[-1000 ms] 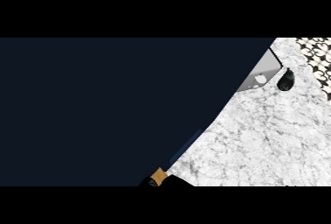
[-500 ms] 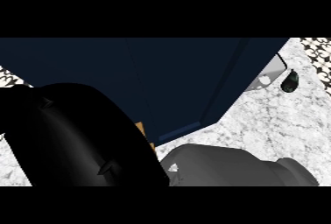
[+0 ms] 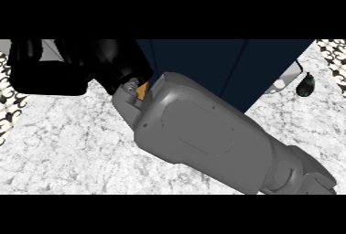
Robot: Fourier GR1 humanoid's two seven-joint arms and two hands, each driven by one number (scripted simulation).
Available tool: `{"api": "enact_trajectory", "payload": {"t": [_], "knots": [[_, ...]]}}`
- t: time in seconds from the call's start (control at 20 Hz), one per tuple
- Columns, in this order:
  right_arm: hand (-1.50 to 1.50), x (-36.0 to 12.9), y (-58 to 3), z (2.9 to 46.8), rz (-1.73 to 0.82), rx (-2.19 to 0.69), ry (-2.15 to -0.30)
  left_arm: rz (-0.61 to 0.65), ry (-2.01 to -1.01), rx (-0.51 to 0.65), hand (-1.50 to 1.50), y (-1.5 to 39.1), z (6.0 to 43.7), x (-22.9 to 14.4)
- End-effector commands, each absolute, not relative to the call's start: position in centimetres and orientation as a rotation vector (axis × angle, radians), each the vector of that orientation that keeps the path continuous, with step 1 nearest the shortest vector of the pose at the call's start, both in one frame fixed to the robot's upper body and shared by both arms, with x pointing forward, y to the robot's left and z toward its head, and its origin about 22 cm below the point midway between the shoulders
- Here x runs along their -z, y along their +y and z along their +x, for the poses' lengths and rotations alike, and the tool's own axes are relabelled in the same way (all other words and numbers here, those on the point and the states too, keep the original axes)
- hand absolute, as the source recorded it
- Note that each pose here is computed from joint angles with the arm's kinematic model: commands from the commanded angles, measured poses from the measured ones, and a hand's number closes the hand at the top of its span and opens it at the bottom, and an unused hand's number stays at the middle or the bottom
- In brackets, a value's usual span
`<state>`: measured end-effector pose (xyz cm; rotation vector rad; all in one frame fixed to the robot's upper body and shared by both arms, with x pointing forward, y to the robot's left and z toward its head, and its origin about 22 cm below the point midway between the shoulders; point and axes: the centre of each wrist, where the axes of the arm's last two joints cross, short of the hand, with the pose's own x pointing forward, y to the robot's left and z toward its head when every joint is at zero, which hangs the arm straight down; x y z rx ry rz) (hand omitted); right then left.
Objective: Pick up the wine, place it into the cabinet and close the cabinet
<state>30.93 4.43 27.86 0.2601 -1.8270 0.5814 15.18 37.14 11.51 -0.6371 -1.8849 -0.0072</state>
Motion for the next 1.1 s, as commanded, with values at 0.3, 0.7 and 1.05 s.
{"api": "enact_trajectory", "payload": {"t": [0.3, 0.7, 1.05], "knots": [[1.5, -24.4, 1.1, 38.7, 0.085, -0.514, -1.787, -0.615, -1.915, 0.007, 1.5, 38.4, 16.4, -13.8], [1.5, -21.3, -3.7, 40.9, -0.01, -0.53, -1.815, -0.624, -1.902, -0.001, 1.5, 37.6, 15.8, -13.2], [1.5, -19.7, -4.1, 41.0, -0.029, -0.545, -1.819, -0.614, -1.926, 0.012, 1.5, 37.2, 16.2, -14.0]]}}
